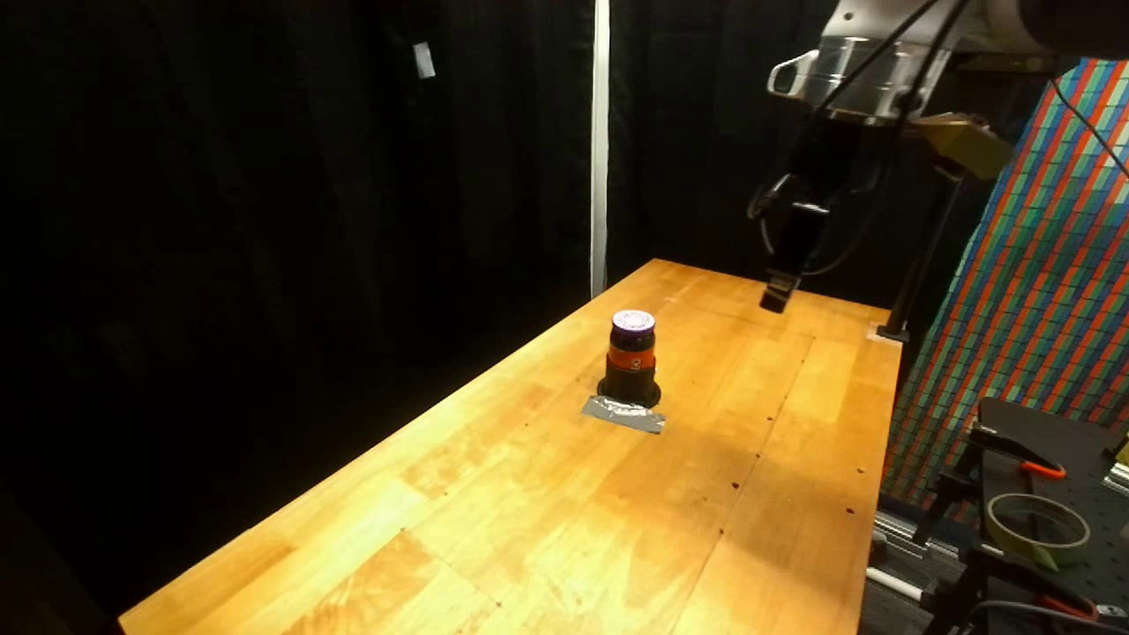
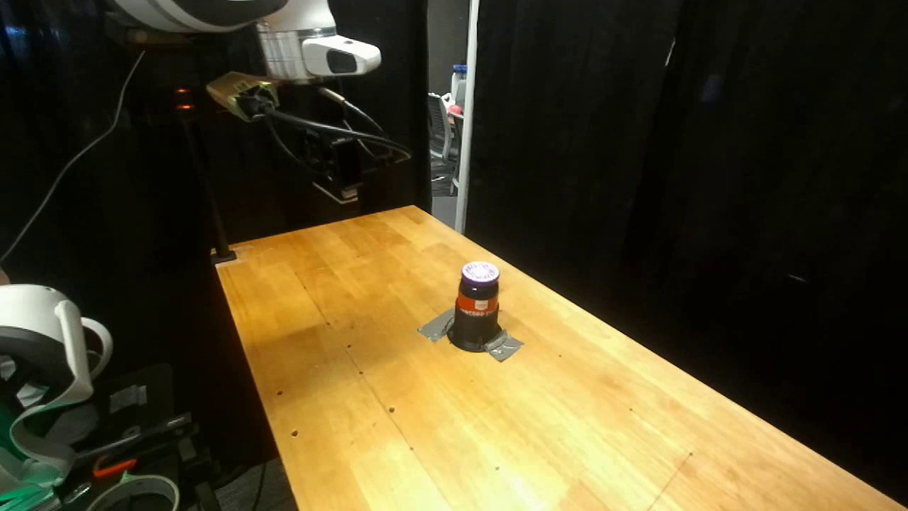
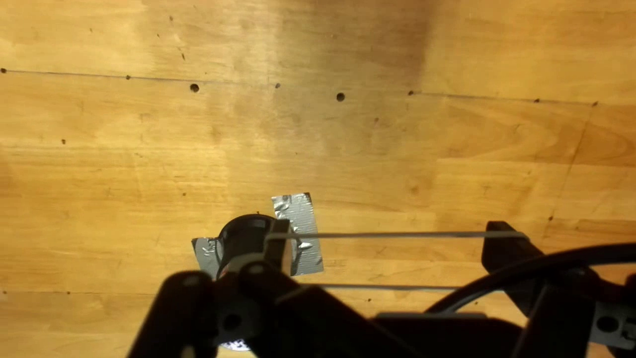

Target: Put the rubber bung around the neck of the brown bottle

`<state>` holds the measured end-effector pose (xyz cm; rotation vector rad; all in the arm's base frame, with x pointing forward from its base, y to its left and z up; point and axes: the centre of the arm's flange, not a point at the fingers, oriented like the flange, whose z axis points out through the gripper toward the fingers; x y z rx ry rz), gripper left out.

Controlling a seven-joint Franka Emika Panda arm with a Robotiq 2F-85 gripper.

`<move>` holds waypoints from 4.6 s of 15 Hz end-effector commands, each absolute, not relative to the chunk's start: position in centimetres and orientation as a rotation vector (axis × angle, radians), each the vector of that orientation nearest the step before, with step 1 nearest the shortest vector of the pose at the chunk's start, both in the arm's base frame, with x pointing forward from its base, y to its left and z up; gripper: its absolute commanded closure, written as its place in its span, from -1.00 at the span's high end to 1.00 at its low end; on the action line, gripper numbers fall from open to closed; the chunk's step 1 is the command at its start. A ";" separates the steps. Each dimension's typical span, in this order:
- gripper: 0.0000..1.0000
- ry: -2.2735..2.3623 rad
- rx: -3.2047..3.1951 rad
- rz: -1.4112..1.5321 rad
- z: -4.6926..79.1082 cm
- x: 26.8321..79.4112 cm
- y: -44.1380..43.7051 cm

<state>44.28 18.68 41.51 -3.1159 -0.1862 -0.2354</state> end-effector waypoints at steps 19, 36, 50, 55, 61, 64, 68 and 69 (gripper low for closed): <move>1.00 0.567 -3.173 -0.343 30.1 67.5 15.3; 1.00 0.292 -3.139 -0.170 24.7 68.4 11.0; 1.00 0.294 -3.150 -0.235 23.5 71.1 11.1; 1.00 0.278 -3.137 -0.214 23.2 71.0 11.5; 1.00 0.196 -3.090 0.042 23.5 66.8 11.2; 1.00 0.195 -3.075 0.008 24.5 64.9 9.9; 1.00 0.197 -3.056 -0.053 24.8 62.1 9.5; 1.00 0.191 -3.050 -0.067 24.6 61.6 9.7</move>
